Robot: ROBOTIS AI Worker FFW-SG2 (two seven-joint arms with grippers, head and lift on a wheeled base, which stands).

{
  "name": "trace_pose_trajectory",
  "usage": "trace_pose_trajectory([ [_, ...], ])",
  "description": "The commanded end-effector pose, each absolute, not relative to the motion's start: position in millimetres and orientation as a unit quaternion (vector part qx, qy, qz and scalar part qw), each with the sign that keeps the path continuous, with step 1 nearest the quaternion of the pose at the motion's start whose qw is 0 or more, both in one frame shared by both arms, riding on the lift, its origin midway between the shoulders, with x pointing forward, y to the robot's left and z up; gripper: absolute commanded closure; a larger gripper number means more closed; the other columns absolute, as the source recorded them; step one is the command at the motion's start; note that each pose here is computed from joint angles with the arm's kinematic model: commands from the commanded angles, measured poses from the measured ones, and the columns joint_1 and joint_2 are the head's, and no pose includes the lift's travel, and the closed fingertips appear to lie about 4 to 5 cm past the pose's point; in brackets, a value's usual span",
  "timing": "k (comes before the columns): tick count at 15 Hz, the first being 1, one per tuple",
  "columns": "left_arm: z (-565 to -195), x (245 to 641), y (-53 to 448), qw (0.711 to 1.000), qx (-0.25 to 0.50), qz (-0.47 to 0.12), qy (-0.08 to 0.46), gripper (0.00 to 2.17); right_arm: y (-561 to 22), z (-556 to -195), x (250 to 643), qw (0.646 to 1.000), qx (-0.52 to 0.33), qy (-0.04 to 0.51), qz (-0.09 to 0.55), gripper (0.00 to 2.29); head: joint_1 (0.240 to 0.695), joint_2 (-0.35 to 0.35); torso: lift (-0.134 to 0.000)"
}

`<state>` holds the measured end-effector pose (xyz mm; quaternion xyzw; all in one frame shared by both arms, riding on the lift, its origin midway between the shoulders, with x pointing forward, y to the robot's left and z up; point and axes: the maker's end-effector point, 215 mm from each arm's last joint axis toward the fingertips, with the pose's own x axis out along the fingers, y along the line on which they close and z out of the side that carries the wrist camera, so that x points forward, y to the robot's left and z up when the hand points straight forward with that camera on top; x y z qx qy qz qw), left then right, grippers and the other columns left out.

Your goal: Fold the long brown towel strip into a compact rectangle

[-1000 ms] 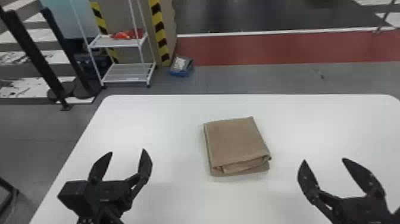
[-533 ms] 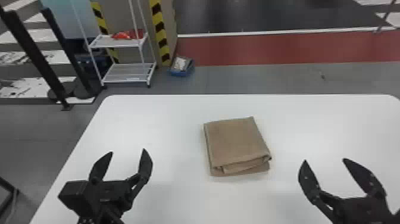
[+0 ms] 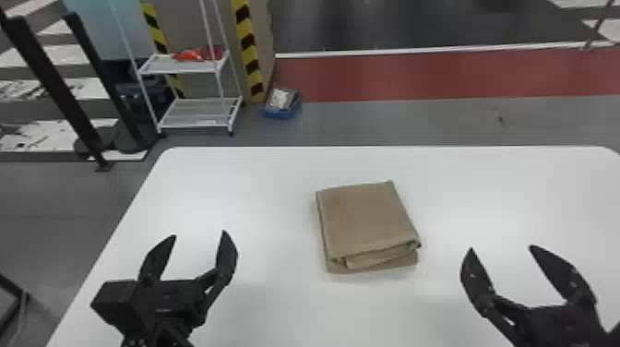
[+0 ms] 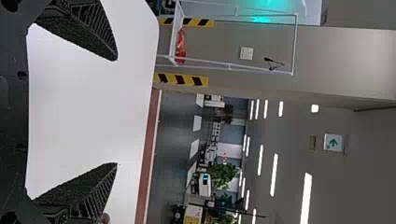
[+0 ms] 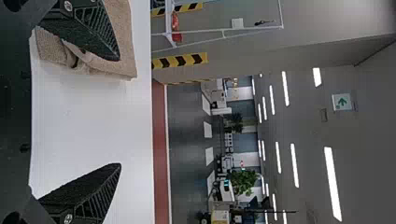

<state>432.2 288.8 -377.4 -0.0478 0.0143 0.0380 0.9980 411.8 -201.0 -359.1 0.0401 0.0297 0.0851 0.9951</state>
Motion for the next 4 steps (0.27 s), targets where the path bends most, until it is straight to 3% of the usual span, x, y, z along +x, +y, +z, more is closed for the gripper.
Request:
trace_pose_trajectory([
  [1, -377.3, 432.3, 288.6, 0.998, -0.048, 0.038, 0.014, 0.07, -200.7, -359.1, 411.8, 0.995, 0.041, 0.03, 0.085, 0.08, 0.695, 0.117, -0.117],
  [4, -378.0, 431.7, 288.6, 0.998, -0.048, 0.038, 0.015, 0.07, -199.9, -359.0, 411.8, 0.995, 0.042, 0.03, 0.086, 0.08, 0.695, 0.117, -0.117],
])
